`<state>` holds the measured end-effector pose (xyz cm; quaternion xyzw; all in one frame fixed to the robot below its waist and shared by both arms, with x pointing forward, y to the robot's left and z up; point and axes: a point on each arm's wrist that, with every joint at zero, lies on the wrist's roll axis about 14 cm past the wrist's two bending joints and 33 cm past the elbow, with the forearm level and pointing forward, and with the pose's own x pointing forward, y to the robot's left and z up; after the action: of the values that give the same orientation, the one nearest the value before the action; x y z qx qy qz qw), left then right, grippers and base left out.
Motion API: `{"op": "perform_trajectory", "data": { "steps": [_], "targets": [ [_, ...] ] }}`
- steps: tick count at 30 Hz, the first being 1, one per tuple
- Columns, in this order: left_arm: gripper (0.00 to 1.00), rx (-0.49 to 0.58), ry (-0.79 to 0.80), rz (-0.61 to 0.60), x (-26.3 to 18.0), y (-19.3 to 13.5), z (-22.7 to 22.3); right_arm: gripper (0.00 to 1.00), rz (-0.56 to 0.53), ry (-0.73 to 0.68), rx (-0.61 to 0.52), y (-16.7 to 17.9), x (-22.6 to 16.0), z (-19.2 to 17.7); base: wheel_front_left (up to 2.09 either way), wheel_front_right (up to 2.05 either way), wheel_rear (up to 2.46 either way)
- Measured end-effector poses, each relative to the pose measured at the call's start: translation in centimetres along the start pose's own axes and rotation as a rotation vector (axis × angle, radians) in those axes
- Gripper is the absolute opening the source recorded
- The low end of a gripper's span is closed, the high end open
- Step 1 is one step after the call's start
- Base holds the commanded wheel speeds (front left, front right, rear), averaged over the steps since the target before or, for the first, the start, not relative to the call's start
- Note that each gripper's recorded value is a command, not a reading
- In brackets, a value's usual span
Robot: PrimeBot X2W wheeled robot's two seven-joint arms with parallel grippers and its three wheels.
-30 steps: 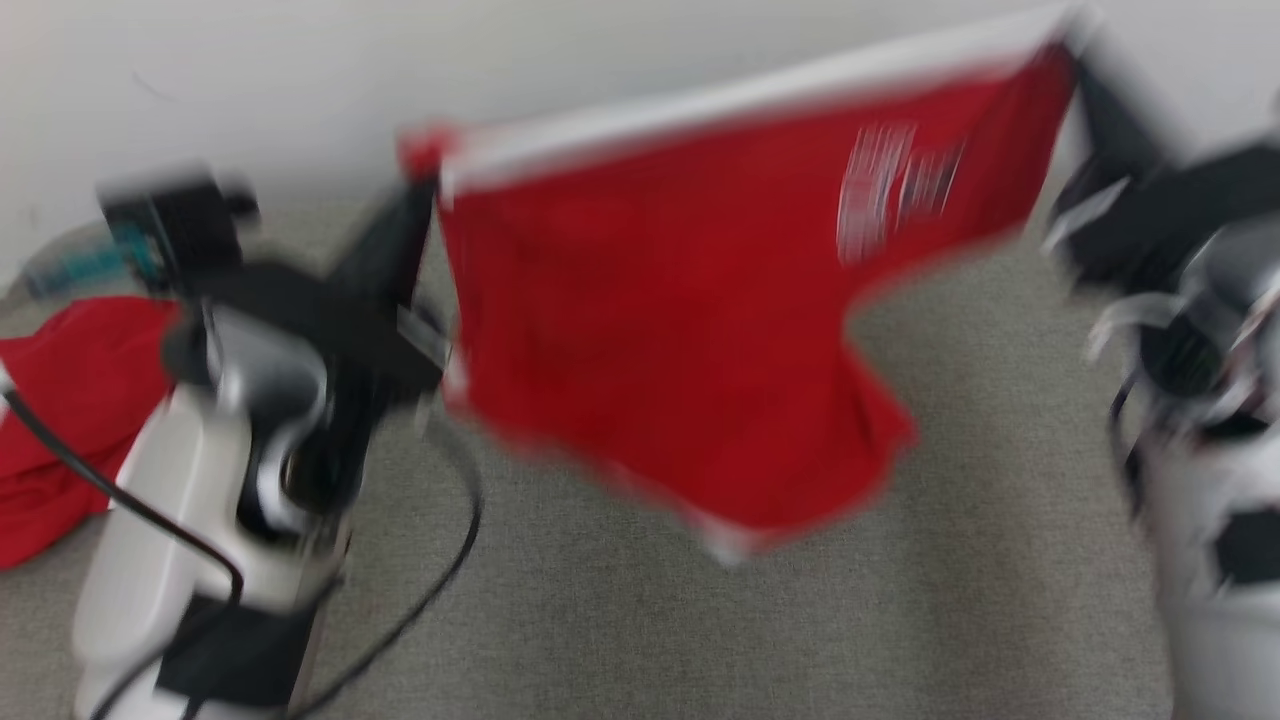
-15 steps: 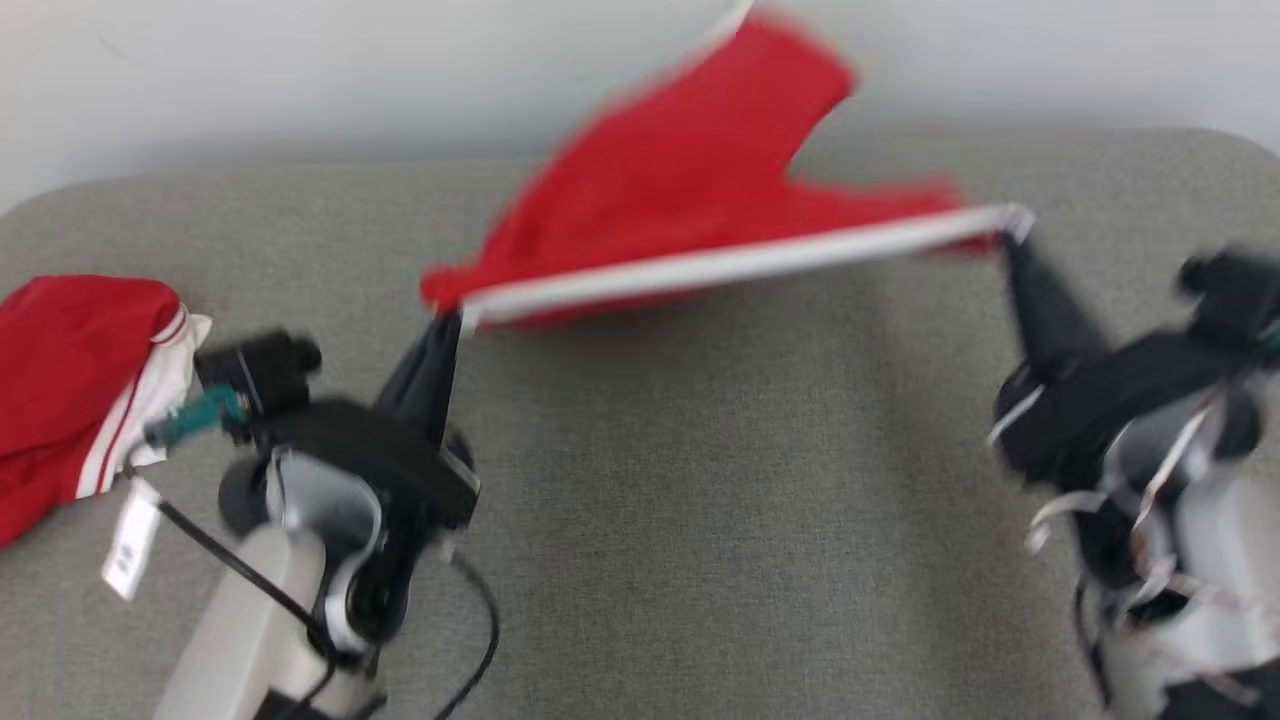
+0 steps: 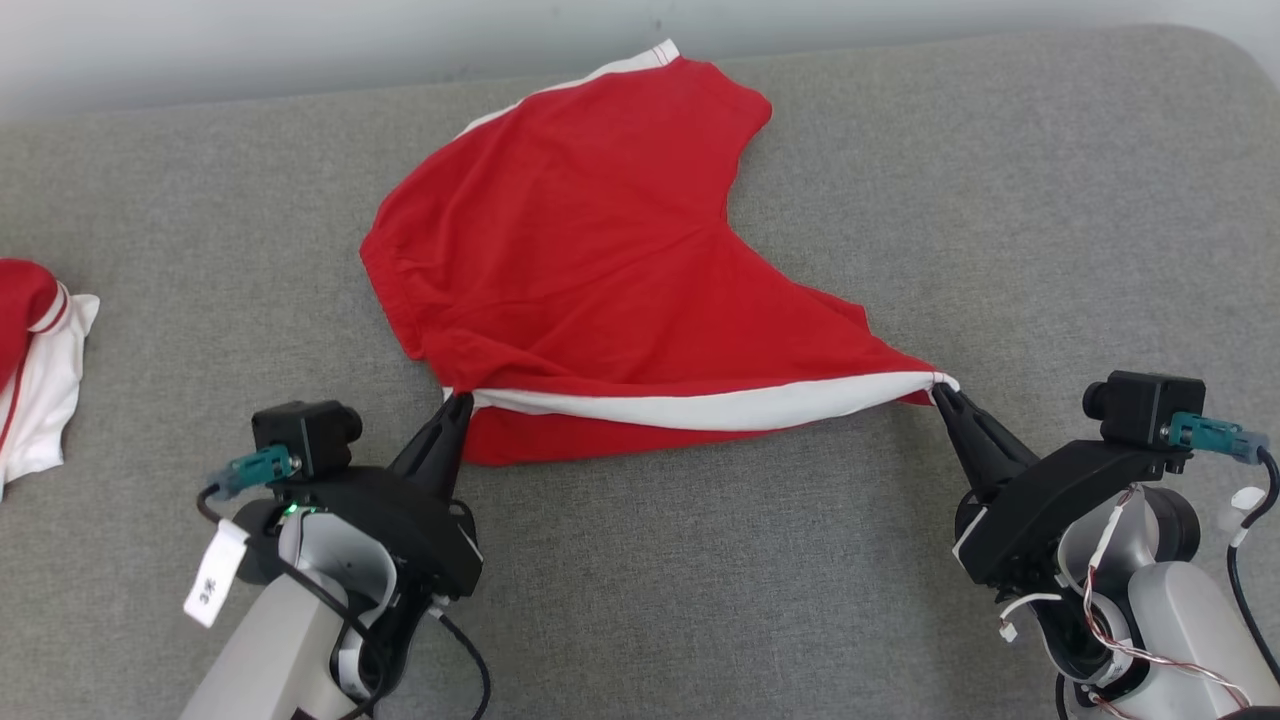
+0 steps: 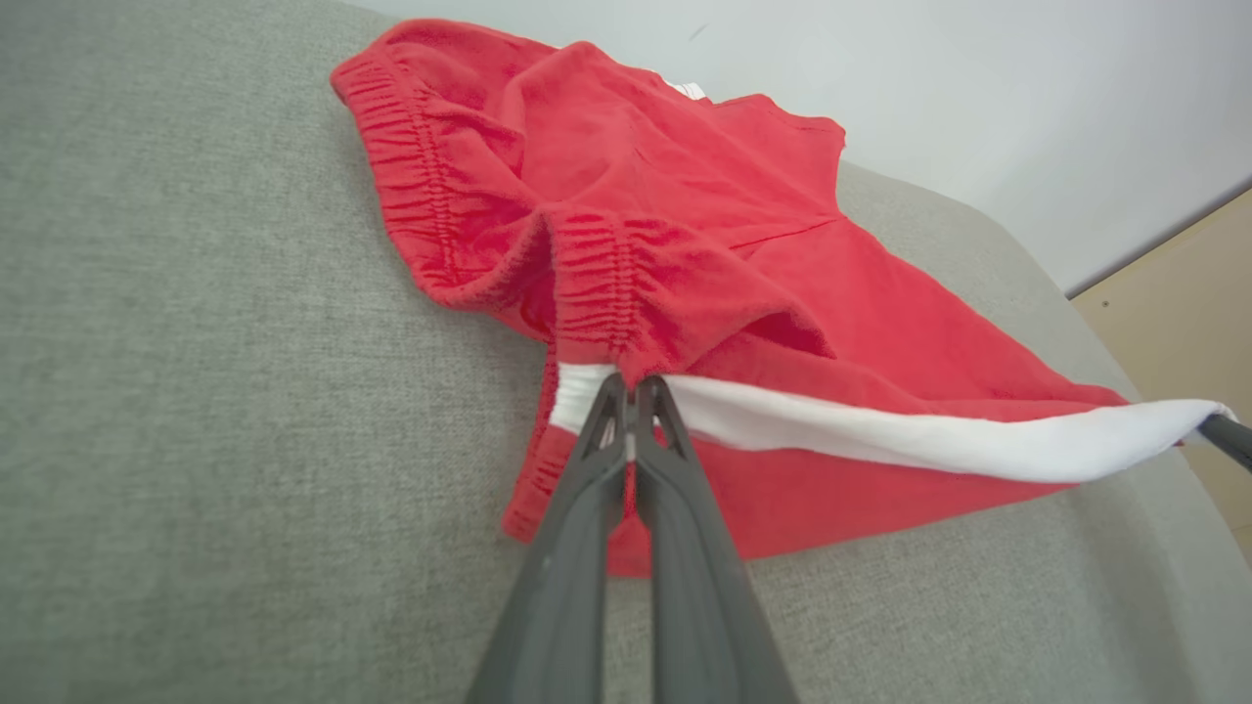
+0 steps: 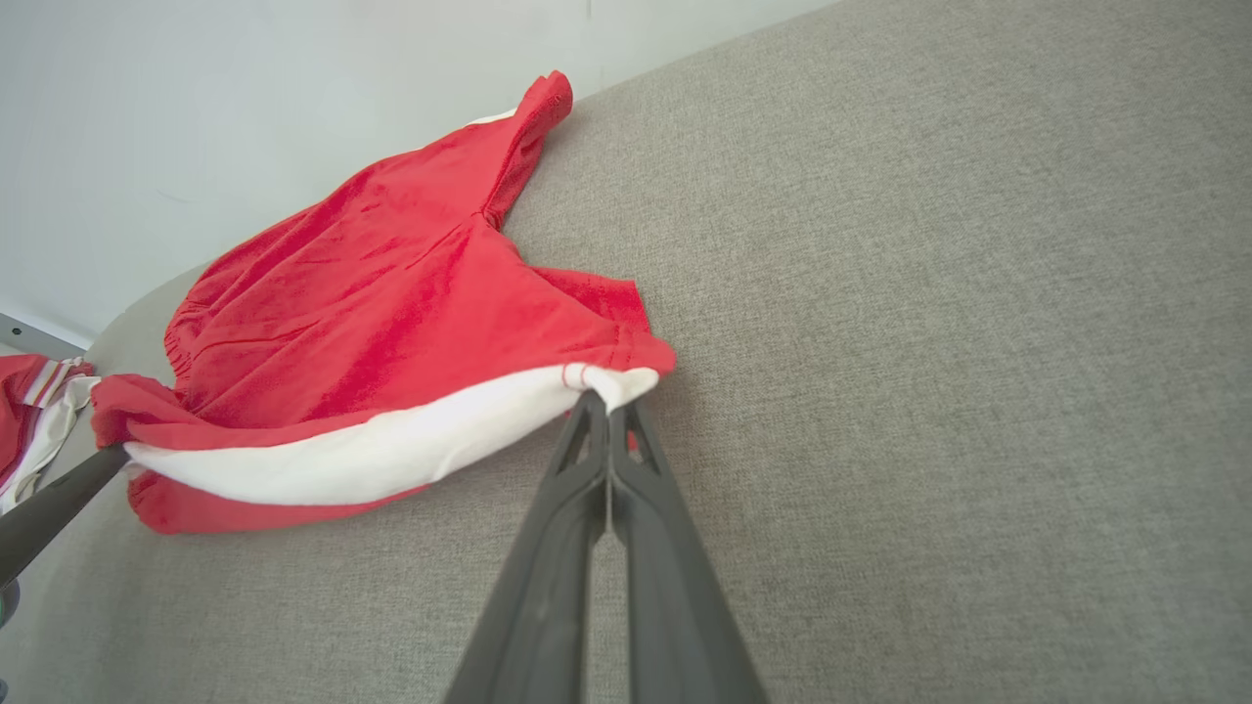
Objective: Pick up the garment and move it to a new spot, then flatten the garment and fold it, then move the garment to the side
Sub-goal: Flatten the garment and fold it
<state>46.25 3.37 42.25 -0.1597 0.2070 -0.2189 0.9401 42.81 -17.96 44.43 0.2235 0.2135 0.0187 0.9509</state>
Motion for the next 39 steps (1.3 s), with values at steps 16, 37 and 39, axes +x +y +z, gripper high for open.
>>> {"op": "perform_trajectory", "data": {
  "steps": [16,37,39],
  "targets": [
    [0.00,0.049,-0.022,0.054,-8.2,0.9,-3.8,0.00,0.076,0.111,0.008,1.4,-5.2,-5.2,0.00,0.00,0.00],
    [0.00,0.080,0.007,0.067,-12.8,0.7,-6.6,0.00,0.116,0.350,-0.025,1.0,-11.4,-11.2,0.00,0.00,0.00],
    [0.00,0.077,0.006,0.063,-12.9,0.5,-6.7,0.00,0.121,0.363,-0.020,1.1,-11.6,-11.4,0.00,0.00,0.00]
  ]
}}
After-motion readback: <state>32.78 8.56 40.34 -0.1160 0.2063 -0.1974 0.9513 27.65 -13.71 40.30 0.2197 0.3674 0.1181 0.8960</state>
